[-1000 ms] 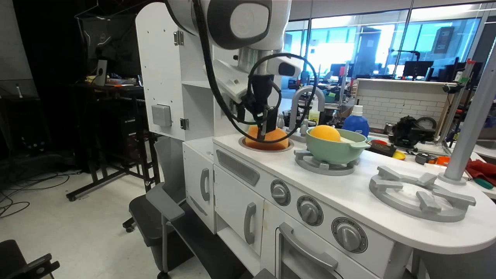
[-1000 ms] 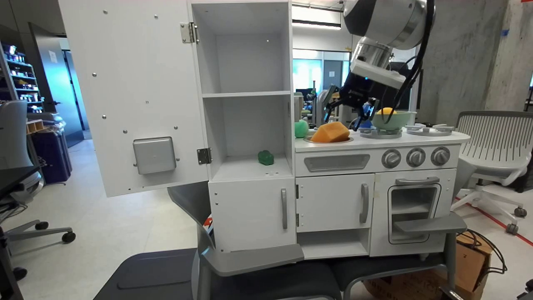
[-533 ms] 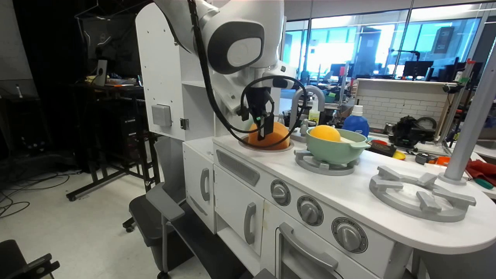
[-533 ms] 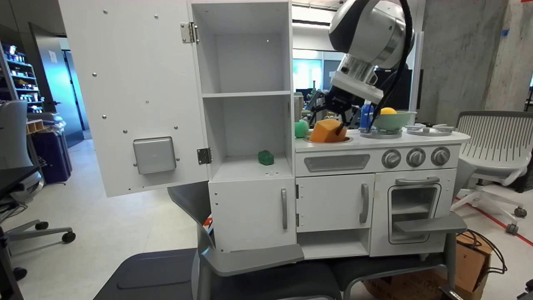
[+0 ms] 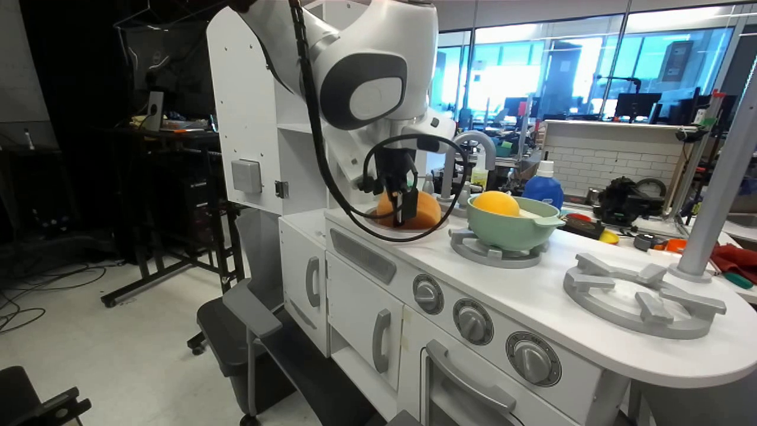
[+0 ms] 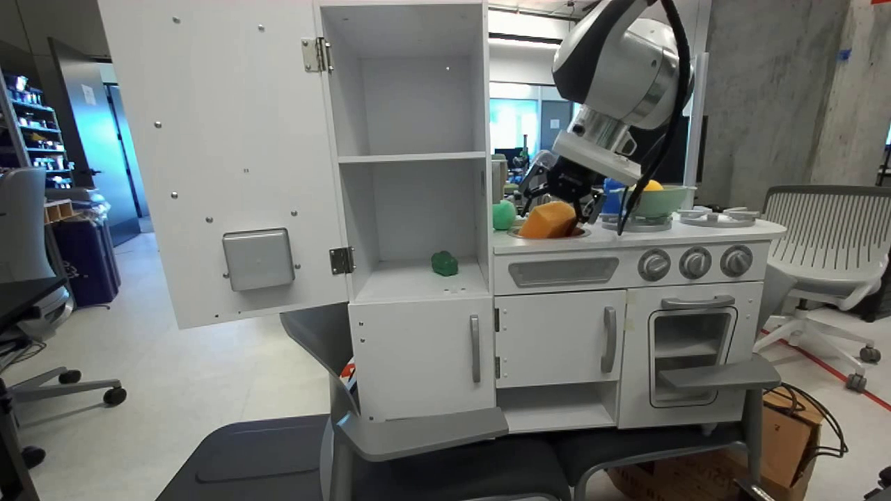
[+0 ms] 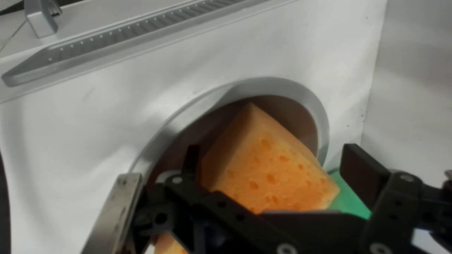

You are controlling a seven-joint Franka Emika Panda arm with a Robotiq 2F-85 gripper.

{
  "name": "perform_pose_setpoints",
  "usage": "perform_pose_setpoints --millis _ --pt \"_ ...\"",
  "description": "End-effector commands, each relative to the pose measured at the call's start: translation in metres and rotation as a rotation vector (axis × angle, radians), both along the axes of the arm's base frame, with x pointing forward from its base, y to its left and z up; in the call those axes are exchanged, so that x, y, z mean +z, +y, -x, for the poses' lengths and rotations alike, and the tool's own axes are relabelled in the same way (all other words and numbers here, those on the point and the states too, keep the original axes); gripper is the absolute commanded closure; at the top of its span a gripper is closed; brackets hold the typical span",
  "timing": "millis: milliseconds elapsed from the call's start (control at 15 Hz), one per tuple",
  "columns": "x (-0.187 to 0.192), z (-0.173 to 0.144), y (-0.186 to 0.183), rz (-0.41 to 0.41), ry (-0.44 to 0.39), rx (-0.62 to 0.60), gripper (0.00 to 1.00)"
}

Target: Open the cabinet, then put the square and circle cushions in the top and bottom compartments of the cabinet

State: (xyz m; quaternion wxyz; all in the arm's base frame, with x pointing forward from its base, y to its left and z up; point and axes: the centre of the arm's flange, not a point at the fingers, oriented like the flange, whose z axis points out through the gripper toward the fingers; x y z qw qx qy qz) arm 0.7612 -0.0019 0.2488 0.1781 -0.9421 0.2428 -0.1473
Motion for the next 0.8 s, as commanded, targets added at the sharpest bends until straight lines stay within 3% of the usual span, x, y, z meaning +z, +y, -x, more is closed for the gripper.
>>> perform_pose_setpoints --millis 0,267,333,400,733 --pt "-0.0027 -0.002 -0.0092 -0.057 -0.019 -0.057 0.0" --pt "-0.0048 -0.0045 -0.0129 -0.071 -0.009 -0.08 0.0" --pt "-0.007 -0.0046 -0.0137 -0.065 -0.005 -0.079 0.25" --pt "-0.0067 -0.0054 -0.0116 -0.057 -0.001 -0.074 0.27" --pt "-0.0125 -0.0051 -0.0061 -0.03 0.031 -0.037 0.66"
